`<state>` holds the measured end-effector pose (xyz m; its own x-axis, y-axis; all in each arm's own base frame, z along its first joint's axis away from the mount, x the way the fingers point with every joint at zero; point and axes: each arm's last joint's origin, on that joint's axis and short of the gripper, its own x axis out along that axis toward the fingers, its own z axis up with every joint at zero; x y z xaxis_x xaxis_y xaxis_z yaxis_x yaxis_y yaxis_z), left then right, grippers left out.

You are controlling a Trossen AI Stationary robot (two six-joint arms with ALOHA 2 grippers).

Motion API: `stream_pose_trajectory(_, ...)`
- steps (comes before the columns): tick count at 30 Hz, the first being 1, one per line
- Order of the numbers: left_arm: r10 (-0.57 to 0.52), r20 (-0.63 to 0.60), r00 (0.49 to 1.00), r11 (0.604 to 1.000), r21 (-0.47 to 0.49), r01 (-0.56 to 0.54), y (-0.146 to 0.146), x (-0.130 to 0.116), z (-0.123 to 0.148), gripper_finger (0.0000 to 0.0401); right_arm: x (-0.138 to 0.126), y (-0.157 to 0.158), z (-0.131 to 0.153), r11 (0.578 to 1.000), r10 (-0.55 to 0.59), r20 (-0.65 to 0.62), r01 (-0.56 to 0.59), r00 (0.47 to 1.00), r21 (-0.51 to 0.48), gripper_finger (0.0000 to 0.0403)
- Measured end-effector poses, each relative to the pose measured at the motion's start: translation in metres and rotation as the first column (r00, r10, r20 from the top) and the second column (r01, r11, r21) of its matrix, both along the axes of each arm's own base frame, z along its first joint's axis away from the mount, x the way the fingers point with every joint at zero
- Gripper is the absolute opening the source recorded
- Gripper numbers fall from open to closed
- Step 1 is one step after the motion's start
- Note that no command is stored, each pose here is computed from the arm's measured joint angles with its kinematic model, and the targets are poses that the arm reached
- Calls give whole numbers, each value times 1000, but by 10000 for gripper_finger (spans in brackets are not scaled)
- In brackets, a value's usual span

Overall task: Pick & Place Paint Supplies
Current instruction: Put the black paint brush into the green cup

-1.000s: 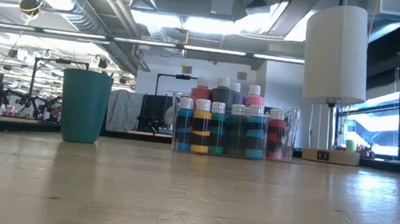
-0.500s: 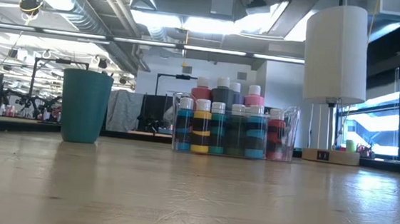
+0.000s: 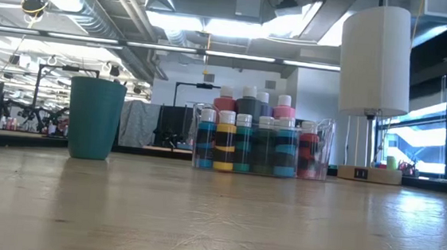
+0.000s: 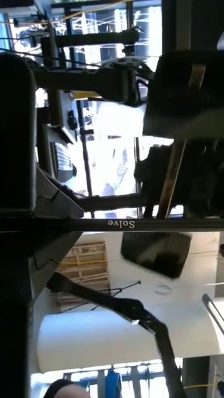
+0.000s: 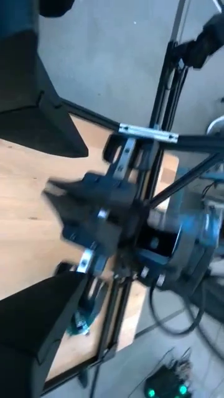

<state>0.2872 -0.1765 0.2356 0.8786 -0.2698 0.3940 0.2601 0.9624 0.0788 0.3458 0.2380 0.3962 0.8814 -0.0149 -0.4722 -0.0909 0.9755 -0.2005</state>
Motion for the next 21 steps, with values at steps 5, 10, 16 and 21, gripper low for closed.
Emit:
stream_pose_trajectory(5,-3,-9,1000,1000,-15,3,4,3,0,4,12,6,-7,998,51,29,-50,998,-25,319)
stream_pose_trajectory(10,-1,-9,1000,1000,-15,1,5,3,0,4,17,7,-6,997,59,66,-56,996,-43,318)
stream_pose_trajectory(16,2,-15,1000,1000,-3,-2,5,4,-1,4,18,7,-4,997,54,88,-50,995,-54,285)
stream_pose_trajectory(21,2,-23,1000,1000,2,-2,5,4,-2,4,21,2,-4,998,40,87,-35,995,-57,207)
